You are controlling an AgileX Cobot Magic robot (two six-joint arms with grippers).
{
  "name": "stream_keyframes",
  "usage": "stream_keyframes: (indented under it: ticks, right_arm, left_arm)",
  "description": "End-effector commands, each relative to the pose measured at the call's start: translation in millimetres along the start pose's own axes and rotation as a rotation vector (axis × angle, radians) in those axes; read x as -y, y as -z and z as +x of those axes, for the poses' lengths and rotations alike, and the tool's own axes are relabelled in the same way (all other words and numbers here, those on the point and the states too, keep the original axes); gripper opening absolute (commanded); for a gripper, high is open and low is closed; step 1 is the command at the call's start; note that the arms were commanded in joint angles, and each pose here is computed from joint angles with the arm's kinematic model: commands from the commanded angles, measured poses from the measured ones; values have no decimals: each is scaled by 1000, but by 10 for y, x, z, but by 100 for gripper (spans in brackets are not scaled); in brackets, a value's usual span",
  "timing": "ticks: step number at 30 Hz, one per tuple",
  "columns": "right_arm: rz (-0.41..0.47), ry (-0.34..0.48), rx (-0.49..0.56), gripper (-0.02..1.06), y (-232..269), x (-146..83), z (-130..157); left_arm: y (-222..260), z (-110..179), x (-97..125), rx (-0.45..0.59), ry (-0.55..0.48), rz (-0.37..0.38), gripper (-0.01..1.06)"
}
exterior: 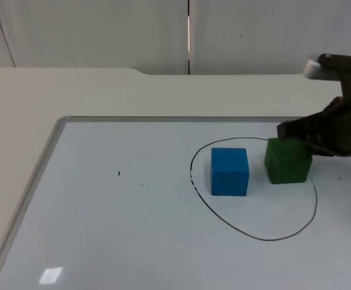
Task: Push the two cubes into the marked area.
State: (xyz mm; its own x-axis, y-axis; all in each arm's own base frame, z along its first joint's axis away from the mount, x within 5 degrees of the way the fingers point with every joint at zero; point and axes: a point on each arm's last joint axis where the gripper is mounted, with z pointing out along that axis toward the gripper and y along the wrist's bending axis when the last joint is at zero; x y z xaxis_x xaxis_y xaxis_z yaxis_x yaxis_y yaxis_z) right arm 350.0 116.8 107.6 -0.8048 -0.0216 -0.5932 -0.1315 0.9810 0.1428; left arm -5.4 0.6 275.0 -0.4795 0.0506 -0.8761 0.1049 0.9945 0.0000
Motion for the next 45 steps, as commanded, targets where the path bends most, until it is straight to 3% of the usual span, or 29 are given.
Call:
stream_keyframes:
  ticks: [1,8,22,30,33,34,38,45]
  right_arm:
    - [-16,25,3,0,0,-91,7]
    - [-38,60,25,0,3,-192,10]
    - [7,107,-34,0,257,-16,-95]
    - [11,164,87,0,1050,16,-428]
    - [2,196,225,0,1647,-21,-571]
    - [2,196,225,0,1647,-21,-571]
    - [-15,195,386,0,2371,-42,-599]
    - [-17,229,504,0,3054,-21,-446]
  left_arm:
    - [-10,3,0,8,7,-2,0]
    - [-10,3,0,8,7,-2,0]
    - [-10,3,0,8,7,-2,0]
    - [-10,3,0,8,7,-2,0]
    - [-10,3,0,8,7,-2,0]
    - [-10,3,0,8,7,-2,0]
    - [-10,3,0,8,7,-2,0]
    - [-10,3,0,8,7,-2,0]
